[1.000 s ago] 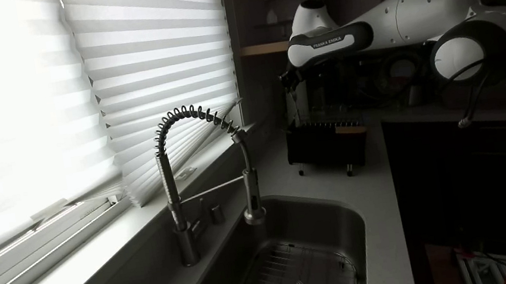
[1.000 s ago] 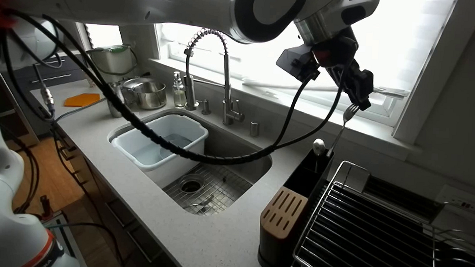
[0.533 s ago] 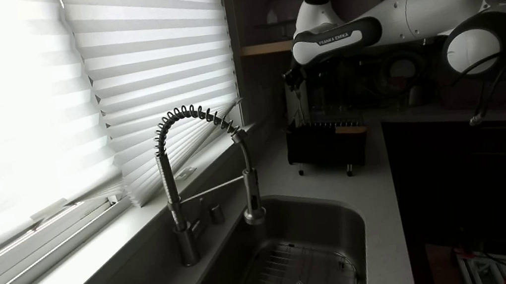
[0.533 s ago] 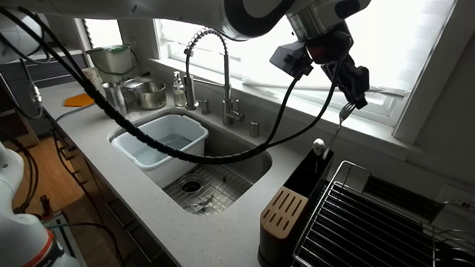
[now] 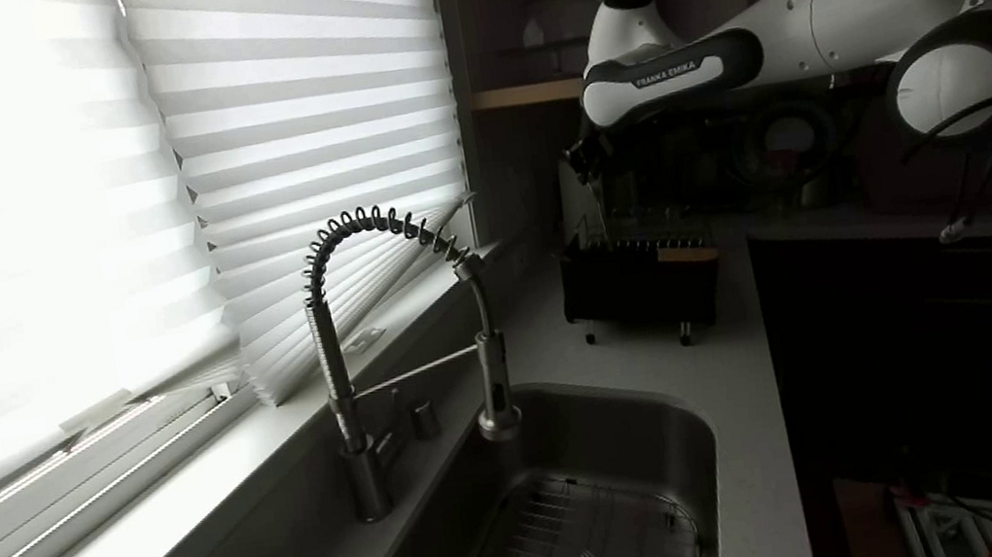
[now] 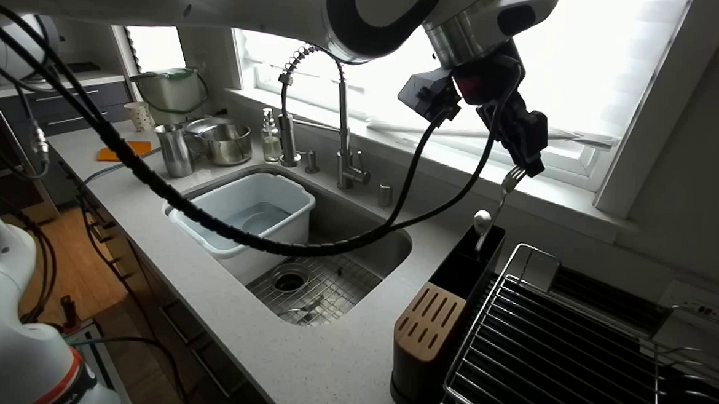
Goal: Pick up the spoon and place it next to the fork and pick up the fork and place it where the spoon was
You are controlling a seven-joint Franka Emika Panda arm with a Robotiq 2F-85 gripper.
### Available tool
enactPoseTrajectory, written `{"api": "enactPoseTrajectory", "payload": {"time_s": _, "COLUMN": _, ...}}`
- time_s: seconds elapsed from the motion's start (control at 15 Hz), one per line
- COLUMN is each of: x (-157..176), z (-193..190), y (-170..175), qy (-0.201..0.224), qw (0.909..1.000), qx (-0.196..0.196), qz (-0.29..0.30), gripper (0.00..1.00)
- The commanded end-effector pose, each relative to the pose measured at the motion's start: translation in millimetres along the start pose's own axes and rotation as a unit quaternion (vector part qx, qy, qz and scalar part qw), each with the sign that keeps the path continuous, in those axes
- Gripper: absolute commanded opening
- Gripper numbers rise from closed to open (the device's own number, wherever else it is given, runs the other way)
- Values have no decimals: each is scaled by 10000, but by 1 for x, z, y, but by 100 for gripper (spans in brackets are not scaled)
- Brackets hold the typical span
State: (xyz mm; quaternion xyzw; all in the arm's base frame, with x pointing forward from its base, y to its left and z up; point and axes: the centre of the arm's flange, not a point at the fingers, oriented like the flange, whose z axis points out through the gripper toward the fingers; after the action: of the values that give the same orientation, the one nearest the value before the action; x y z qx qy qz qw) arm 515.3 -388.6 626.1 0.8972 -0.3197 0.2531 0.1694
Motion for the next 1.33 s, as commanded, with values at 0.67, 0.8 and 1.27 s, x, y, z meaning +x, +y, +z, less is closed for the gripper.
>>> {"api": "enactPoseTrajectory", "payload": {"time_s": 0.67, "x": -24, "z": 0, "y": 0, "qy": -351, "qw": 9988, "qx": -266, "qz": -200, "gripper": 66}}
{"api": "enactPoseTrajectory", "payload": {"time_s": 0.8, "x": -25, "z": -1, "y": 0, "qy": -368, "qw": 9988, "qx": -250, "qz": -195, "gripper": 81}}
{"api": "enactPoseTrajectory", "payload": {"time_s": 1.27, "x": -28, "z": -7, "y": 0, "qy": -460, "qw": 9986, "qx": -224, "qz": -136, "gripper": 100}}
